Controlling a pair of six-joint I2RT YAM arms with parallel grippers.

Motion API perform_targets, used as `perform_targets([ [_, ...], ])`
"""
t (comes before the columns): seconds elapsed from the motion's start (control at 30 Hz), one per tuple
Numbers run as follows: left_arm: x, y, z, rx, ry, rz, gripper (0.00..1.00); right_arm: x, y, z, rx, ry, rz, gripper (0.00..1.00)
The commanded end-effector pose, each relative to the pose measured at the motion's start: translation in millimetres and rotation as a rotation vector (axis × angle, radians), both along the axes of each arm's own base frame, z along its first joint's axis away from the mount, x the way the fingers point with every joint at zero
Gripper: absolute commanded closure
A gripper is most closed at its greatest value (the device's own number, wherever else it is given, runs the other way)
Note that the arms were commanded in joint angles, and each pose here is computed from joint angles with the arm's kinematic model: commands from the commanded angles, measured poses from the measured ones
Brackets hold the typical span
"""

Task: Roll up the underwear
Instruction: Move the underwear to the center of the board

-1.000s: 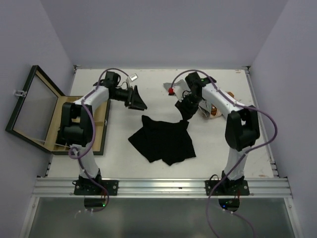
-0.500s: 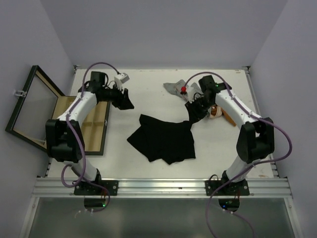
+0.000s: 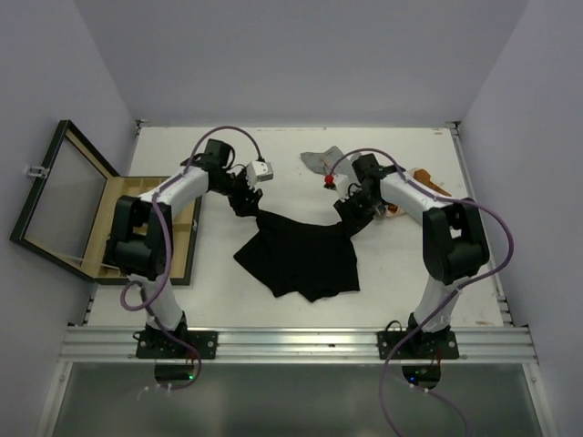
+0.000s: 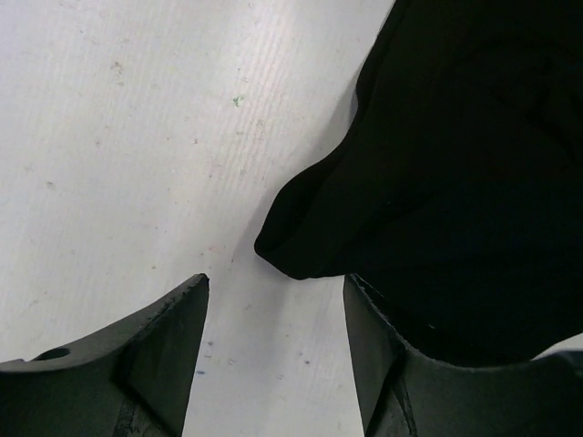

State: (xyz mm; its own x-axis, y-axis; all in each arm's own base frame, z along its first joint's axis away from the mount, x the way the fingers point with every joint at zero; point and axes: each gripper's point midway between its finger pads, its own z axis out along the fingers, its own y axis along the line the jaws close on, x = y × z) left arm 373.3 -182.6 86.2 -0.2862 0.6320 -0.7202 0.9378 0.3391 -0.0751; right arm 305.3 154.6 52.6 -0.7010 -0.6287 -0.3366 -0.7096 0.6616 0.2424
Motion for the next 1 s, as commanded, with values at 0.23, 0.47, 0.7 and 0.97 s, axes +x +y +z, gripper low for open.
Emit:
perform_targets([
  [0.23,10,9,-22,0.073,0.006,-0.057,0.44,9,-53,-46,-0.268,0.016,-0.086,0.83],
  [0.47,-52,45,-24,0.191,0.079,0.038,0.46,-29,-43,3,-0.146,0.053,-0.084,0.90],
  [0.7,-81,43,-35,0.151,0.157,0.102,0.44,26,-3,55,-0.003,-0.110,-0.102,0.68],
  [0.97,-79,39,-52,0.144,0.222,0.125,0.44,74,10,29,-0.042,-0.109,-0.035,0.61],
])
